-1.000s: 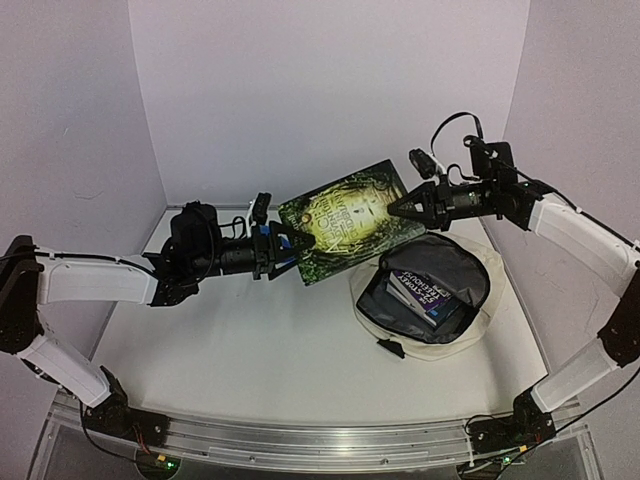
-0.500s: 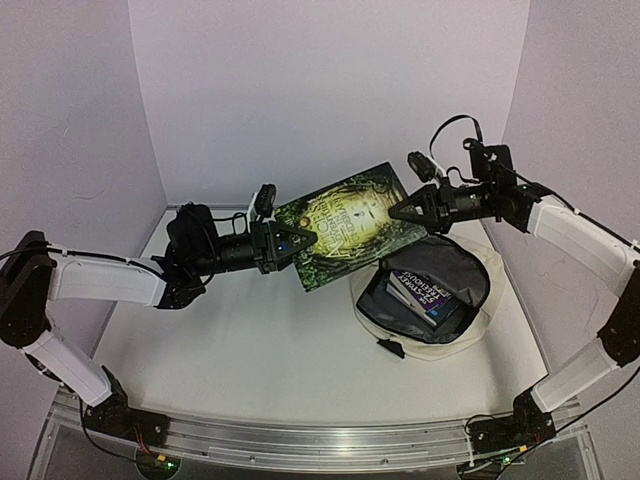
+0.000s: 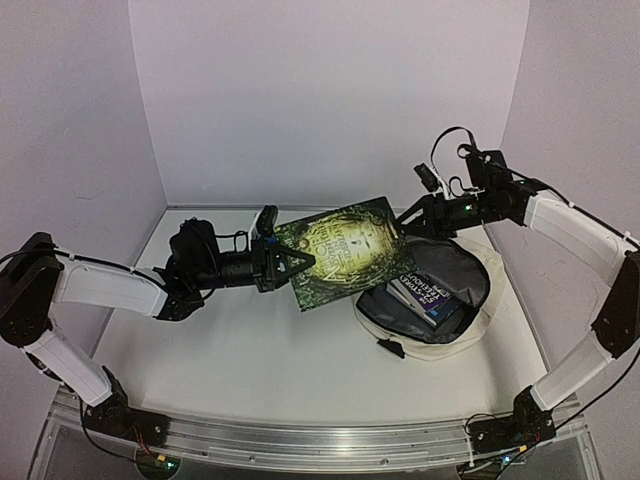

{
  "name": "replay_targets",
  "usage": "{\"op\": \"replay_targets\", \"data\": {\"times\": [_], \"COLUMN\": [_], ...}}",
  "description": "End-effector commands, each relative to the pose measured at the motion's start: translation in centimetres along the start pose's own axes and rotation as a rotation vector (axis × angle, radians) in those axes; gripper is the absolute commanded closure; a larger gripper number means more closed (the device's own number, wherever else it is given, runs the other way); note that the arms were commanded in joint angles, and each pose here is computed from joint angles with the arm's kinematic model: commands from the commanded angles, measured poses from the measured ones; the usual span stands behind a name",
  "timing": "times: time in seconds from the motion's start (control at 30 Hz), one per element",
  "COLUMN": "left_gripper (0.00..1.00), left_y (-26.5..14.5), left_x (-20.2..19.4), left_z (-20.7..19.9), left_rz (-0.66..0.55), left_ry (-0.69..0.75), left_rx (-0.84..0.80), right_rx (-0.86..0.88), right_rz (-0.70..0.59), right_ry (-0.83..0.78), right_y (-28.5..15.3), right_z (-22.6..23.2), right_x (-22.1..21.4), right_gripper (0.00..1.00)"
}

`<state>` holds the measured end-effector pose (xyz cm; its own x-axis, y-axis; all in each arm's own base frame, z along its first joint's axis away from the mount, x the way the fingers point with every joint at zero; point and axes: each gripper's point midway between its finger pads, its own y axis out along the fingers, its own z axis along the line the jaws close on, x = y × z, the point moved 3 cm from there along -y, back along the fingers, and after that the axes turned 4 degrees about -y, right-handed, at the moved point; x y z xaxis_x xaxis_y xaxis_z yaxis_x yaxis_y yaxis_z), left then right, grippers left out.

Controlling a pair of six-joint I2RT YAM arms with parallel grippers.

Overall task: Pack the student bag
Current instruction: Pick up the book from the center of the board.

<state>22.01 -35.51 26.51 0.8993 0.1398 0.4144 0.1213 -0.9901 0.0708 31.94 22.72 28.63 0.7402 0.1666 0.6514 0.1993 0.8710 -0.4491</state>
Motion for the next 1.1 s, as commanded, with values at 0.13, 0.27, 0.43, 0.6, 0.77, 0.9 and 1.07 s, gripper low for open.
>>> {"op": "replay_targets", "data": {"times": [0.13, 0.27, 0.43, 0.6, 0.77, 0.9, 1.07], "left_gripper": [1.00, 1.00, 1.00, 1.00, 1.00, 1.00, 1.00], "left_y": [-1.1, -1.4, -1.6, -1.6, -1.9, -2.3, -3.2], "left_x": [0.9, 0.8, 0.7, 0.6, 0.4, 0.2, -0.4], "left_z": [-4.9, -4.8, -4.1, -3.8, -3.7, -3.5, -2.8], "left_rz": [-0.038, -0.044, -0.057, -0.055, -0.062, -0.063, -0.074], "left_ry": [0.151, 0.154, 0.143, 0.131, 0.123, 0.110, 0.080], "left_rx": [-0.095, -0.077, -0.057, -0.051, -0.042, -0.028, 0.016], "right_rx": [-0.503, -0.615, -0.704, -0.769, -0.815, -0.877, -0.847], "right_rz": [0.201, 0.310, 0.405, 0.493, 0.587, 0.630, 0.610], "right_ry": [-0.266, -0.300, -0.319, -0.342, -0.355, -0.393, -0.438], "right_y": [-1.9, -2.2, -2.1, -1.6, -0.8, -0.5, 1.5], "right_z": [-7.6, -10.2, -12.3, -14.5, -16.5, -17.5, -15.6], "right_x": [-4.2, -6.5, -8.1, -9.0, -10.7, -11.1, -10.7], "right_gripper": [0.40, 0.41, 0.44, 0.45, 0.43, 0.56, 0.94]}}
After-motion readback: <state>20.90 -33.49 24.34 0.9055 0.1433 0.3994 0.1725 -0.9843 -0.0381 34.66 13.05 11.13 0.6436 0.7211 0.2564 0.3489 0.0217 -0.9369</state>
